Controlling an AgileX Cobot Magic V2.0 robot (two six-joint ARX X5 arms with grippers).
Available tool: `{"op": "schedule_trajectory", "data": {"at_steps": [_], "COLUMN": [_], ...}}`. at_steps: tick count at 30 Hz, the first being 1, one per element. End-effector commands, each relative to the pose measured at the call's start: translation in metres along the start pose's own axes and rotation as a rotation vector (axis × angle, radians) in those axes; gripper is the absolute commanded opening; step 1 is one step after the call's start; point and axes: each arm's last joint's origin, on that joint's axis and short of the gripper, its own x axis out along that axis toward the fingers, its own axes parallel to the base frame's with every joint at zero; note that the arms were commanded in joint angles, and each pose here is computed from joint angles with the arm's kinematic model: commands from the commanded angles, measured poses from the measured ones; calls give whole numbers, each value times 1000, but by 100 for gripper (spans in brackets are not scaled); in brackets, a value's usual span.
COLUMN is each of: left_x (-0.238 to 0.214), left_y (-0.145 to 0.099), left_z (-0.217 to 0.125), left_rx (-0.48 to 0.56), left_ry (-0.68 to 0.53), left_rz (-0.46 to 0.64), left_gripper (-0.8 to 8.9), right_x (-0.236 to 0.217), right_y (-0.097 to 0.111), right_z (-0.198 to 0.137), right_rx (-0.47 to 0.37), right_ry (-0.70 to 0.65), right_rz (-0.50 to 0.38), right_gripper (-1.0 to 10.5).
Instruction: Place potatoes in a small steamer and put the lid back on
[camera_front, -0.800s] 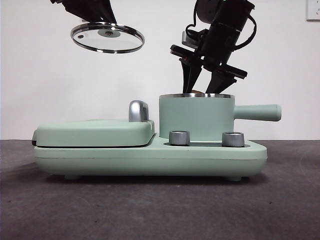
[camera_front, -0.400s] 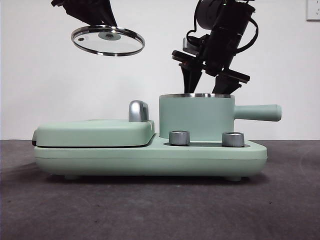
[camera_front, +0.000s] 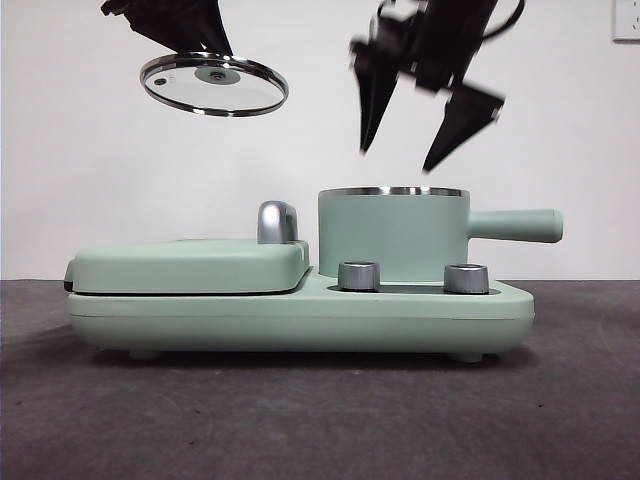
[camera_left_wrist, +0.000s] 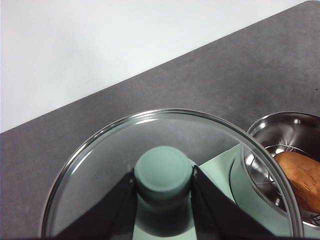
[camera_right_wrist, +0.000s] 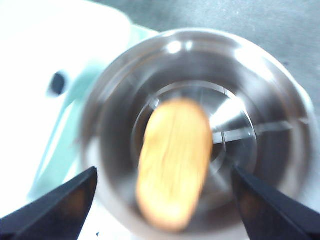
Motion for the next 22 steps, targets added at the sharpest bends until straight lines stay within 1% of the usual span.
{"op": "schedule_trajectory", "data": {"at_steps": [1,4,7,9,13,17,22], "left_x": [0,1,1,2,3,4,5], "left_y": [-1,-3,-8,-13,-26,-42,-66], "left_z": [8,8,9,10,12,14,16], "left_rx": [2,-19,-13,-7,8,28,57], "left_ry": [-42,-44,-46,-49,-55,-57,-61], "left_rz": [-3,-10,-22,-35,-64,-105,-163], "left_gripper": [17,17,17,17,17,17,17], "right_x": [-35,-62,-89,-102,-117,-122,-117], "right_y": [8,12,16,23,34,41,38], "right_z": [-5,-17,-32,-47,-83,-123,-172], "right_rx": [-69,-67,-71,-91,-137,-170,-139], "right_ry": [-29,-11,-17,-26,-19,-66,-157], "right_rz": [5,-2,-41,-61,-72,-18,36], "right_gripper": [425,425,425,425,425,425,425]}}
